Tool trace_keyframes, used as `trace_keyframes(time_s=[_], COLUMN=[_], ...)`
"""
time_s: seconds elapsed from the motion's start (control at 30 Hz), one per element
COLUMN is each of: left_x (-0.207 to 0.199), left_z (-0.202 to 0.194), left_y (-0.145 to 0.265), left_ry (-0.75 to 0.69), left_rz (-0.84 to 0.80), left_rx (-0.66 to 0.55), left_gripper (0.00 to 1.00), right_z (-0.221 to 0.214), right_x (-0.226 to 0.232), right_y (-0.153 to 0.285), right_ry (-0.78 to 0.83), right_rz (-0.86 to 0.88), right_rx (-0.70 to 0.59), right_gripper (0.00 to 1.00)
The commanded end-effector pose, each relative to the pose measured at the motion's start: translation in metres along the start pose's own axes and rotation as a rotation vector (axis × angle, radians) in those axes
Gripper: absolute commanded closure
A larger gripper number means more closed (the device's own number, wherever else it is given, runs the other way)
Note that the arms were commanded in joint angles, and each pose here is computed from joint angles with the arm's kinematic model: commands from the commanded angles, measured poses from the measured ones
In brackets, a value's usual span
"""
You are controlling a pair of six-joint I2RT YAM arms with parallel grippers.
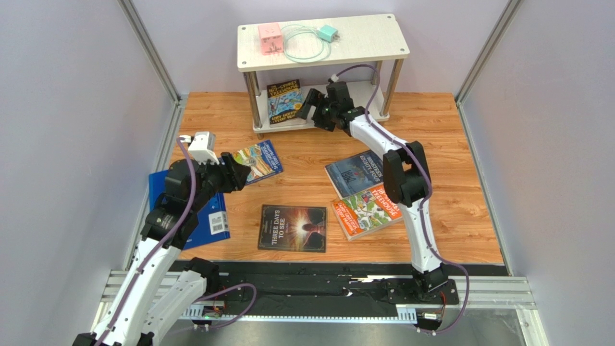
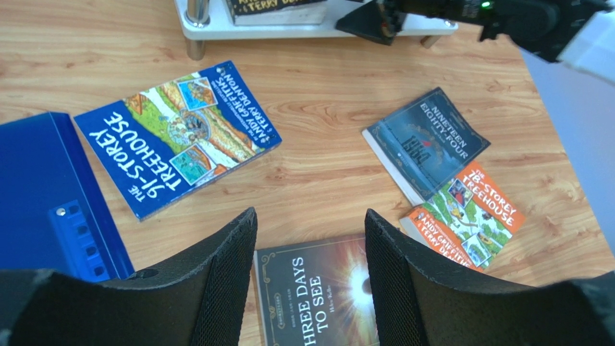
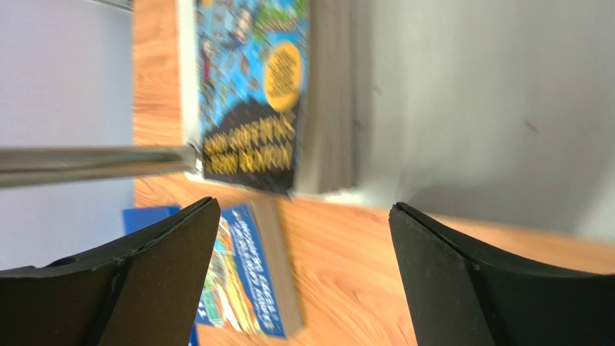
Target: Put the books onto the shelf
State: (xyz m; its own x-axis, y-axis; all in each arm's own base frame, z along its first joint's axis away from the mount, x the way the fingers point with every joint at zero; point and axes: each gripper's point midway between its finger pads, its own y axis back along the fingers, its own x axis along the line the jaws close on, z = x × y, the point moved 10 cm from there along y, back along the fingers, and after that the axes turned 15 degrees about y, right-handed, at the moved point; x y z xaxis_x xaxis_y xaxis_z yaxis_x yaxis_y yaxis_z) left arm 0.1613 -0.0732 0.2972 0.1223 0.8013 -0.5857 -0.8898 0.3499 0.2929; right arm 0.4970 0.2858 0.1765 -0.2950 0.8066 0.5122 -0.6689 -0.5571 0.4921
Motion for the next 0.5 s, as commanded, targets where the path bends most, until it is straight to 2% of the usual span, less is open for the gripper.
trace_keyframes(time_s=[0.0, 0.07, 0.1, 0.17, 0.2, 0.3, 0.33, 0.37, 0.43, 0.47], left_x=[0.003, 0.007, 0.013, 0.019, 0.025, 0.034, 0.035, 0.036, 0.037, 0.035], left_z=[-0.008, -0.015, -0.022, -0.03, -0.037, -0.054, -0.058, -0.064, -0.075, -0.079], left_y=[-0.016, -0.025, -0.034, -0.042, -0.052, -0.069, -0.073, -0.077, -0.087, -0.089], left_ry=[0.014, 0.028, 0.032, 0.036, 0.045, 0.072, 0.088, 0.092, 0.102, 0.096], left_rz=[-0.007, 0.009, 0.035, 0.078, 0.12, 0.164, 0.172, 0.174, 0.177, 0.168], left_rx=[0.04, 0.081, 0.119, 0.176, 0.237, 0.363, 0.387, 0.421, 0.472, 0.492], left_gripper=[0.38, 0.38, 0.38, 0.38, 0.39, 0.44, 0.46, 0.54, 0.64, 0.73], right_z=[-0.01, -0.011, -0.03, -0.039, -0.06, -0.075, -0.095, -0.091, -0.107, -0.105], right_x=[-0.007, 0.001, -0.008, -0.007, -0.016, -0.018, -0.028, -0.024, -0.033, -0.031], right_y=[0.043, 0.063, 0.067, 0.09, 0.097, 0.129, 0.136, 0.151, 0.167, 0.179], right_ry=[0.074, 0.092, 0.092, 0.123, 0.119, 0.146, 0.144, 0.15, 0.147, 0.137], right_rz=[-0.101, -0.072, -0.097, -0.111, -0.127, -0.141, -0.168, -0.171, -0.228, -0.246], right_rx=[0.064, 0.065, 0.123, 0.179, 0.241, 0.269, 0.323, 0.3, 0.342, 0.33], right_gripper=[0.05, 0.05, 0.05, 0.05, 0.05, 0.05, 0.05, 0.05, 0.04, 0.04])
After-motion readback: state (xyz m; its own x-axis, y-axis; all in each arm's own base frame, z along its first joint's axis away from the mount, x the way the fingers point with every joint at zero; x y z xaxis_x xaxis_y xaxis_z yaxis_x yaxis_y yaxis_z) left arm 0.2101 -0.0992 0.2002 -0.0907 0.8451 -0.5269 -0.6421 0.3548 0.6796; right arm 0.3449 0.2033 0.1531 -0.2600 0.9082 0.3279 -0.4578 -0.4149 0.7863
